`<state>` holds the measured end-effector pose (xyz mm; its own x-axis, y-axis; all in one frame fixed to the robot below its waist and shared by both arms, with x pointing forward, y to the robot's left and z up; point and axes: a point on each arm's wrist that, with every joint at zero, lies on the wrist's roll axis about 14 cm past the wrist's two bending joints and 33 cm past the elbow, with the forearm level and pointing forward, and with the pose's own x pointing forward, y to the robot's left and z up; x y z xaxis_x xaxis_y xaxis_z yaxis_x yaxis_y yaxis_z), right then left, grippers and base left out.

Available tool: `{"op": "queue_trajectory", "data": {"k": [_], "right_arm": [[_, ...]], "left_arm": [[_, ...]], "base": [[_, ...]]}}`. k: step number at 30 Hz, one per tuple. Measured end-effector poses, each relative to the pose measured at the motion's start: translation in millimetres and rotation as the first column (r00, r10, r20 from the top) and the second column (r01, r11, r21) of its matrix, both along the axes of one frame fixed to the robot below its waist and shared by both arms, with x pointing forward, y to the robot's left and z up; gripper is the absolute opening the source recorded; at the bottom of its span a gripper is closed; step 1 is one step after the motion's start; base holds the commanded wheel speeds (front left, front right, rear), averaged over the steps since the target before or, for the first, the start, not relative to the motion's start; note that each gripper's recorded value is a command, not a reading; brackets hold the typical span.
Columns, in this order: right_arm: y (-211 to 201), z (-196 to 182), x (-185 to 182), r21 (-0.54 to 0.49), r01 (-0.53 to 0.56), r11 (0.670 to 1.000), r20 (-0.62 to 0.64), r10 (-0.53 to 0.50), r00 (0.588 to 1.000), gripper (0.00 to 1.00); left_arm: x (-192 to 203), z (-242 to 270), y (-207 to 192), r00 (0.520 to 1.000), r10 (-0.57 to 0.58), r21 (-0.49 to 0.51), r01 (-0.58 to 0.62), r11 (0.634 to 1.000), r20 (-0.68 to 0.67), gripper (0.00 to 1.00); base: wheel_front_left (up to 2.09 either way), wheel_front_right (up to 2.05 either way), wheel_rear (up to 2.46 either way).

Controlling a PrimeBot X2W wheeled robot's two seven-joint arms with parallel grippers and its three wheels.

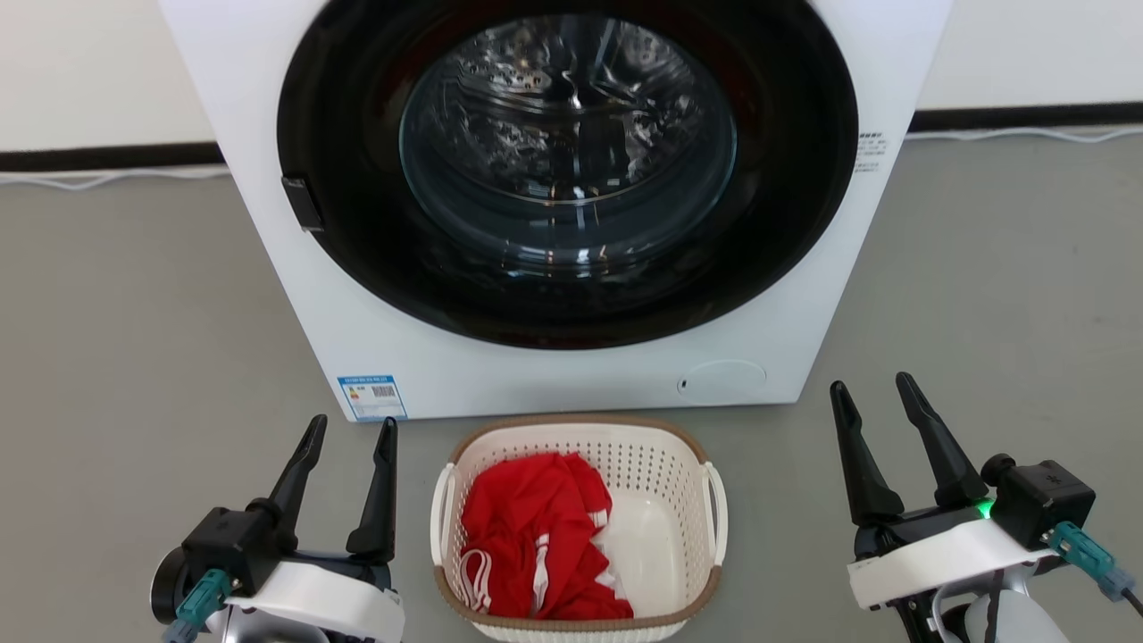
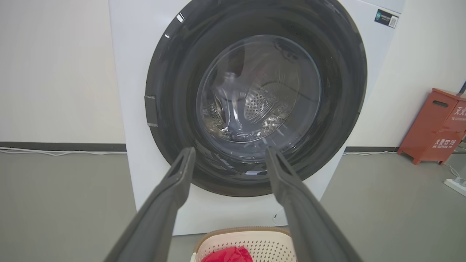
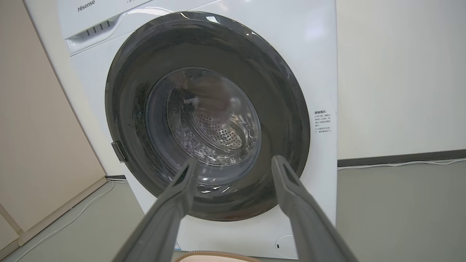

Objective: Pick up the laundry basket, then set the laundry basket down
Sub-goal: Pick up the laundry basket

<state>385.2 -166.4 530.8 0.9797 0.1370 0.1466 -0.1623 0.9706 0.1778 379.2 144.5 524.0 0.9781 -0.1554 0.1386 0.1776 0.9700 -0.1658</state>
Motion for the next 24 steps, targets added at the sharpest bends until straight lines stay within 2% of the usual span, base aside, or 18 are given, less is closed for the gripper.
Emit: {"op": "queue_trajectory", "data": {"k": [12, 24], "right_arm": [[-10, -41, 30, -0.014, 0.007, 1.0, -0.119, -0.009, 0.993, 1.0], [-17, -99, 68, -0.002, 0.027, 1.0, -0.263, -0.026, 0.965, 1.0]], "left_arm": [[38, -36, -6, 0.995, -0.013, 0.004, 0.014, 1.0, -0.097, 1.0], [83, -101, -6, 0.966, -0.011, -0.001, 0.011, 1.0, -0.258, 1.0]], "base": [[0.0, 0.0, 0.0], [0.0, 0.0, 0.0]]}}
